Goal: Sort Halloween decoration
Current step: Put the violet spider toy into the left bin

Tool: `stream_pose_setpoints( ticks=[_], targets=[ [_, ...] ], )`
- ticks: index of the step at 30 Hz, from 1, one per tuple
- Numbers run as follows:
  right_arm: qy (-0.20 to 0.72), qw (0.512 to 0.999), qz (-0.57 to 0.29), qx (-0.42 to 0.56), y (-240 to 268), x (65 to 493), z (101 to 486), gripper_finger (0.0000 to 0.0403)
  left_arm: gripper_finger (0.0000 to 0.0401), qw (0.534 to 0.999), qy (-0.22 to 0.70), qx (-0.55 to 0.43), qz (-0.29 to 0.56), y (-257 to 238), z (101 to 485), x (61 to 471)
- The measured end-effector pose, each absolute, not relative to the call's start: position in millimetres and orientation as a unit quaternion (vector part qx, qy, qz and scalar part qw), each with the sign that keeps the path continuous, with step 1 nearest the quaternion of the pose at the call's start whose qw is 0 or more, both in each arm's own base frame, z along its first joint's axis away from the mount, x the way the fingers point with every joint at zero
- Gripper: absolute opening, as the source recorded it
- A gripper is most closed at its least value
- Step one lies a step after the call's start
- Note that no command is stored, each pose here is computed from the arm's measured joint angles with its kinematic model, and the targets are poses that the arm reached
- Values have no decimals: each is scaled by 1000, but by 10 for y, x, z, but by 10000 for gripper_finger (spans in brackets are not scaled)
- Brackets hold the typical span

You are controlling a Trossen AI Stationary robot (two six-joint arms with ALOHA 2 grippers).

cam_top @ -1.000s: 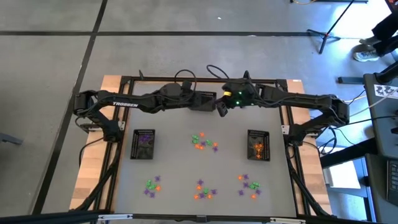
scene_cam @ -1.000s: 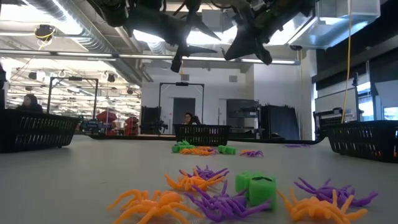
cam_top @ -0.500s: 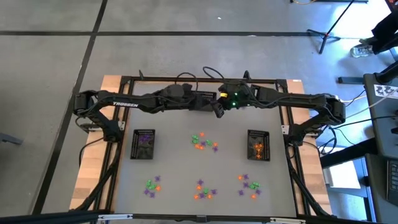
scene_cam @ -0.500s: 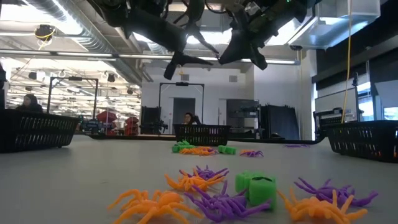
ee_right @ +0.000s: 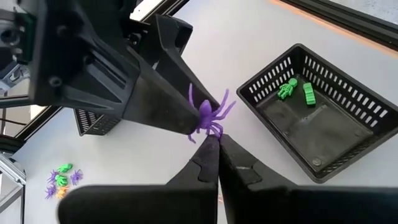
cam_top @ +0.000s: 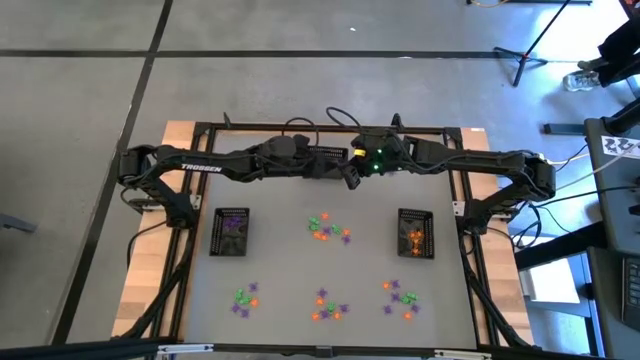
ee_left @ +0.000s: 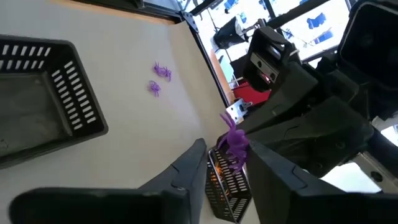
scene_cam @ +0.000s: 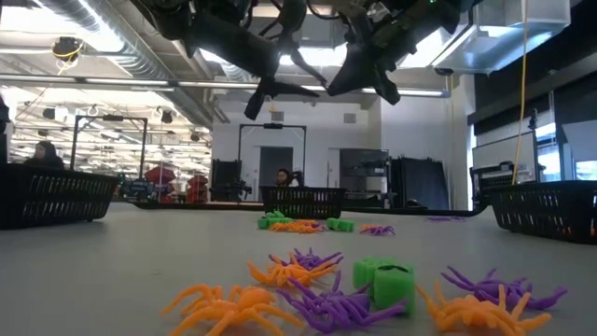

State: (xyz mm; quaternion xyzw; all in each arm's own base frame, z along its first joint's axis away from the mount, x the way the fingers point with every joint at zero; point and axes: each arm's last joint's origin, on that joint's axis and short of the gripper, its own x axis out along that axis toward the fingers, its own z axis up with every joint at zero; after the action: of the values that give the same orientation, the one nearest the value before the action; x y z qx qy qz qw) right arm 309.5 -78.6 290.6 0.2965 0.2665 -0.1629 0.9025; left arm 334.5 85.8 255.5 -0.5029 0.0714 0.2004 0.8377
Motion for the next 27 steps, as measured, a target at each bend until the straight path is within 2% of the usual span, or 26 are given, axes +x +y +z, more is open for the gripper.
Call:
stream_pose_setpoints(
  ticks=[9, 12, 15, 21, 27],
  targets=[
    [272, 910, -115, 290, -765, 3105, 2917, 8, 7, 853, 83, -481, 186, 849, 2556, 3347],
    [278, 911, -94, 290, -753, 3104, 2916, 40, 5, 860, 88, -469, 181, 848, 2561, 3341],
    [285, 910, -88, 288, -740, 3077, 2926, 90, 2, 872, 108, -450, 157, 898, 2614, 3269],
    [273, 921, -88, 263, -714, 2920, 3092, 185, 1, 876, 184, -416, 161, 921, 2898, 2766],
    [257, 928, -146, 228, -753, 2694, 3263, 216, 0, 845, 310, -381, 213, 643, 3076, 2007]
  ],
)
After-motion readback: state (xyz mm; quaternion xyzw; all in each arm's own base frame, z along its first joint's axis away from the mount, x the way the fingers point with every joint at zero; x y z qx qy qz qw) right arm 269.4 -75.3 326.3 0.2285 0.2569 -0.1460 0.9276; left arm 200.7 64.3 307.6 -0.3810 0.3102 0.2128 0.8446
